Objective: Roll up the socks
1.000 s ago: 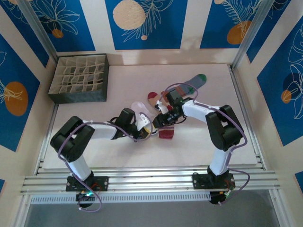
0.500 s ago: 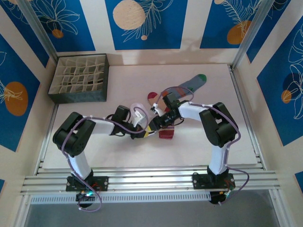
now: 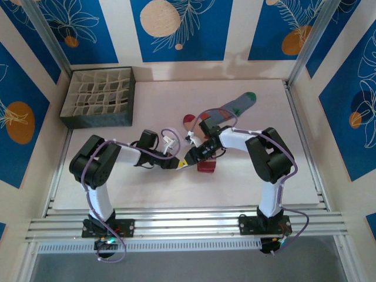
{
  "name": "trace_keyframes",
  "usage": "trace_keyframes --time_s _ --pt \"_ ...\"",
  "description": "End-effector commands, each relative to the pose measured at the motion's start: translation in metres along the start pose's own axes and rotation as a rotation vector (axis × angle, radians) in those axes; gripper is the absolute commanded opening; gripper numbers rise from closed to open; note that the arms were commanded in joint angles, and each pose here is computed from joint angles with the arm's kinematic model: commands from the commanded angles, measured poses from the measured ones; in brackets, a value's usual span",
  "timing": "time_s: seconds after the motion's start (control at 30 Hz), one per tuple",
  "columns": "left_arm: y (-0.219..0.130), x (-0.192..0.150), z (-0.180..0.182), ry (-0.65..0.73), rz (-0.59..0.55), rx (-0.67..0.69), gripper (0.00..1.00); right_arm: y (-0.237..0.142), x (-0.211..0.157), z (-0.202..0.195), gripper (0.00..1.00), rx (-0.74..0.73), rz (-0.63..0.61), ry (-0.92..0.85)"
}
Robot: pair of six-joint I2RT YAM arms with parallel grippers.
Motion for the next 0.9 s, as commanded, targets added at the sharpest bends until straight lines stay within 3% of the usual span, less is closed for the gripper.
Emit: trace_keyframes --time_s 0.0,0.07,0.13,0.27,0.43,0.67,0.87 --pt "-0.002 -0.003 0.017 -0.060 -0.014 0.075 0.00 0.007 -0.010 -0.003 0.19 -0.049 0.069 0.038" --pt "-0.005 -0.004 0.016 -0.034 -0.028 0.094 0.00 0.007 -0.009 -0.004 0.12 -0.055 0.086 0.060" --pt "-0.008 -0.004 0.014 0.004 -0.043 0.118 0.08 0.007 -0.008 -0.005 0.08 -0.065 0.106 0.082" --pt "-0.016 -0.002 0.006 0.110 -0.092 0.147 0.21 0.008 -0.008 -0.009 0.05 -0.075 0.159 0.132" --pt "-0.026 0.001 -0.010 0.256 -0.151 0.150 0.28 0.008 -0.006 -0.010 0.04 -0.085 0.198 0.169" --pt "-0.039 -0.007 -0.038 0.569 -0.263 0.189 0.29 0.008 -0.001 -0.009 0.03 -0.064 0.223 0.185" --pt "-0.019 -0.024 -0.053 0.878 -0.233 0.341 0.36 0.008 0.002 -0.009 0.03 -0.047 0.266 0.184"
Point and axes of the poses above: each hand's point on the last joint's axis, 136 mm out from that joint toward the fingers, its own y axis out along the fingers, its own z axis along the line the jaws close on, x = y × z, the point moved 8 cm from there along -y, back along the fingers, and after that the axes turned 13 degrees about -y, right-handed, at the moved point
